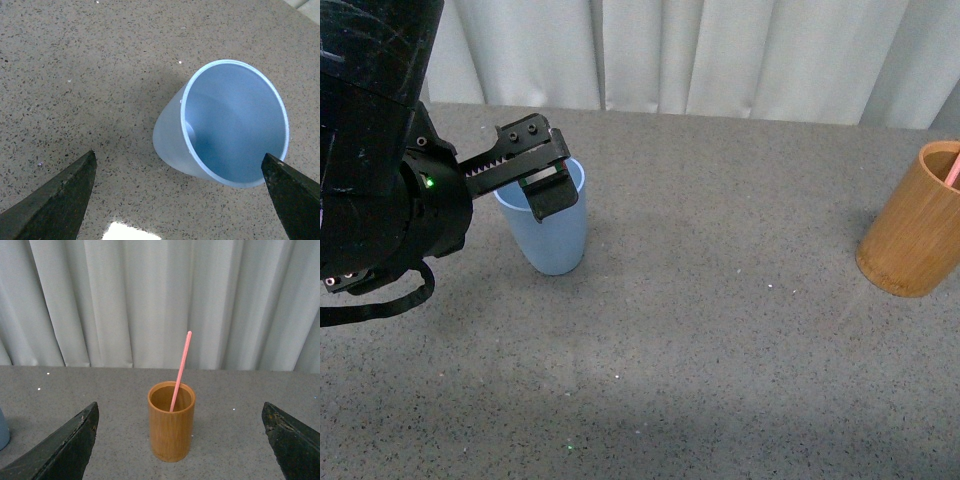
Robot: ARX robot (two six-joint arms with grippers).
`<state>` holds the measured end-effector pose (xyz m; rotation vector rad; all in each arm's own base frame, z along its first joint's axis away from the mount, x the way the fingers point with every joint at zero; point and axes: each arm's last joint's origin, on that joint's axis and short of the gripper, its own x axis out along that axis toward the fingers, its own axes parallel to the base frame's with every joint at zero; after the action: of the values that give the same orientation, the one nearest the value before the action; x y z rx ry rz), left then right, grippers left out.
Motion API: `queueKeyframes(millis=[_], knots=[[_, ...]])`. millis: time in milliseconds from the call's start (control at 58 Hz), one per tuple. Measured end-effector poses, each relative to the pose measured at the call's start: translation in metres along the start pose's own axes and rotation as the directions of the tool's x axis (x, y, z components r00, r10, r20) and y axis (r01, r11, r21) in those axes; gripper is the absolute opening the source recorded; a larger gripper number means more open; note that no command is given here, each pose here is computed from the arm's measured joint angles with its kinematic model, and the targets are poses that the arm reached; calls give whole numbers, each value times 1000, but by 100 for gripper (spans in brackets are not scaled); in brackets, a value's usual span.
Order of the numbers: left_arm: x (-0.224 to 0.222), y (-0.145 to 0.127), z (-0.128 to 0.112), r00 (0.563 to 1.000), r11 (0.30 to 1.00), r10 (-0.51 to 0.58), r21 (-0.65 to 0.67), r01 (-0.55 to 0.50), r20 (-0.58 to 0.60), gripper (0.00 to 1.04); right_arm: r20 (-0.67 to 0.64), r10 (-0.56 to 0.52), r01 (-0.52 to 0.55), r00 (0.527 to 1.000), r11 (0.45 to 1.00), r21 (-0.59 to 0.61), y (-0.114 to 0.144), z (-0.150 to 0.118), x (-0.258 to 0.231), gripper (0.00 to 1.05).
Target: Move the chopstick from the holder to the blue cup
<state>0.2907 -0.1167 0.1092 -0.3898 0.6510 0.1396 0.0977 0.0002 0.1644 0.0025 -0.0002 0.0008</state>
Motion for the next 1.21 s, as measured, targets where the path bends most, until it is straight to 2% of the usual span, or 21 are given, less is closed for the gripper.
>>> queueKeyframes(millis=[742,845,880,1018,1035,1087,1208], knots=[[11,2,-2,999,999,46,9,-46,-20,98,0,0,0,1000,1000,0,0,0,0,95],[13,2,-2,999,999,47,11,-47,-25,82,0,0,0,1000,1000,0,0,0,0,95],[14,1,-3,999,999,46,13,-46,-28,72,0,0,0,1000,1000,0,0,0,0,95],[15,1,-5,998,999,43,13,-43,-41,48,0,0,0,1000,1000,0,0,0,0,95],[15,0,-5,998,999,34,10,-34,-47,42,0,0,0,1000,1000,0,0,0,0,95],[15,0,-5,998,1000,30,8,-30,-49,35,0,0,0,1000,1000,0,0,0,0,95],[15,-2,-4,998,1000,16,-2,-16,-55,10,0,0,0,1000,1000,0,0,0,0,95]])
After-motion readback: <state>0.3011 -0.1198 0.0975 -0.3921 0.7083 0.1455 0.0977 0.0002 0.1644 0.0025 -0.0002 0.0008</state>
